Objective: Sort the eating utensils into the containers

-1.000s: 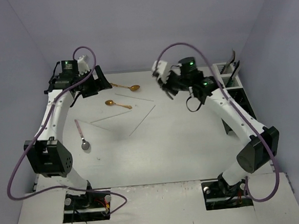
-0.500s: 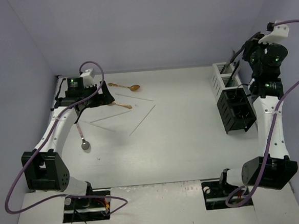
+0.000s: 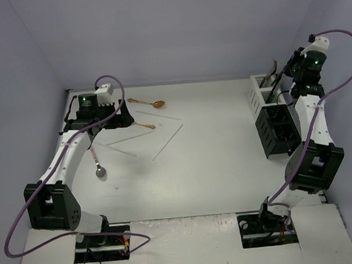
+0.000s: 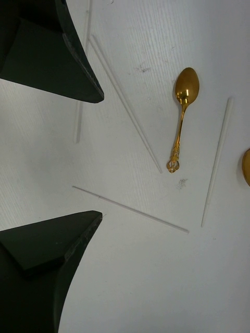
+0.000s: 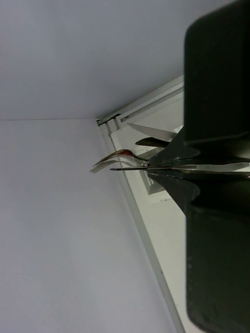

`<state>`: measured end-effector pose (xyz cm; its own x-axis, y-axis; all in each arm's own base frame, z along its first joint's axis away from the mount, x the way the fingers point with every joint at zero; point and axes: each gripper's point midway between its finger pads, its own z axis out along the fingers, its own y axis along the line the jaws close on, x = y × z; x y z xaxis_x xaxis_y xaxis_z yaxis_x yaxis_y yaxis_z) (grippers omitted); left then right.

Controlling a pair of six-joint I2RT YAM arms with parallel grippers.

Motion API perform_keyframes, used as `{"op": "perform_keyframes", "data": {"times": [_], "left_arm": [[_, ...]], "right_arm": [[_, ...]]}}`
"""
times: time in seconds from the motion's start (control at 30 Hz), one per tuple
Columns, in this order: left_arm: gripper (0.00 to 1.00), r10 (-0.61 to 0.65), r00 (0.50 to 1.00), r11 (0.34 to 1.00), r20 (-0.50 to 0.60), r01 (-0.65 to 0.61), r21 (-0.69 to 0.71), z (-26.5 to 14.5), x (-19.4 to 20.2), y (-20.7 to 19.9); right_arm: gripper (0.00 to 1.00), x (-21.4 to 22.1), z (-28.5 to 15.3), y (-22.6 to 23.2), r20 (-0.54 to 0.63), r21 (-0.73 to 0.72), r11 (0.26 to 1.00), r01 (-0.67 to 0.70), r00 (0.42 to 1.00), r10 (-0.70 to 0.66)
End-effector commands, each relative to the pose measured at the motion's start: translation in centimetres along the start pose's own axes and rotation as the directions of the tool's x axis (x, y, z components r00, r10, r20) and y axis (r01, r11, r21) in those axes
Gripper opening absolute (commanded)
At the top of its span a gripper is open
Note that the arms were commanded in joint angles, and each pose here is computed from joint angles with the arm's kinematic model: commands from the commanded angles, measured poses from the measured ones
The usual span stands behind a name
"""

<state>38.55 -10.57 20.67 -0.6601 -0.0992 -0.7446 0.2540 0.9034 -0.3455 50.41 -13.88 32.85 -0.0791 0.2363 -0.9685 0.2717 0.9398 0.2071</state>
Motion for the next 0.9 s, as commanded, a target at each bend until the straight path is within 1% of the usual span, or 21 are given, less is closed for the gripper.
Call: {"op": "perform_keyframes", "data": {"times": [0.0,0.13,0.43,0.57,0.7,0.73,0.8,0.83,0.87], "left_arm": [[0.83,0.081,0.992,0.996,0.099,-0.083,0.014,-1.2,-2.9,-0.9],[0.83,0.078,0.994,0.997,0.079,-0.079,0.005,-0.7,-2.7,-0.5],[0.83,0.077,0.996,0.997,0.049,-0.076,-0.026,-0.1,-2.6,0.3],[0.83,0.082,0.996,0.993,-0.018,-0.083,-0.083,0.0,-1.8,1.6],[0.83,0.09,0.996,0.986,-0.016,-0.091,-0.143,-0.6,-1.7,2.7],[0.83,0.089,0.996,0.985,-0.012,-0.089,-0.15,-0.8,-1.6,2.9],[0.83,0.084,0.996,0.981,0.004,-0.082,-0.177,-1.4,-1.6,3.4],[0.83,0.068,0.998,0.978,0.005,-0.065,-0.196,-1.6,-1.3,3.9],[0.83,0.045,0.999,0.972,0.012,-0.041,-0.232,-2.1,-1.2,4.4]], "right_arm": [[0.0,-6.0,-0.2,1.2,0.183,-0.048,0.998,0.035,0.983,-0.025],[0.0,-3.0,0.5,0.6,0.125,-0.039,0.998,0.055,0.991,-0.049],[0.0,0.6,2.3,-0.4,0.05,-0.029,0.997,0.078,0.996,-0.077],[0.0,2.3,2.9,-0.2,0.012,-0.054,0.997,0.063,0.998,-0.062],[0.0,4.2,3.1,-0.3,-0.03,-0.064,0.996,0.054,0.998,-0.056],[0.04,4.5,3.1,-0.3,-0.037,-0.065,0.996,0.053,0.998,-0.056],[0.25,5.0,3.0,-0.3,-0.049,-0.072,0.996,0.056,0.997,-0.059],[0.3,5.2,2.9,-0.2,-0.052,-0.074,0.996,0.054,0.997,-0.058],[0.41,5.1,2.8,-0.1,-0.054,-0.078,0.996,0.052,0.997,-0.056]]}}
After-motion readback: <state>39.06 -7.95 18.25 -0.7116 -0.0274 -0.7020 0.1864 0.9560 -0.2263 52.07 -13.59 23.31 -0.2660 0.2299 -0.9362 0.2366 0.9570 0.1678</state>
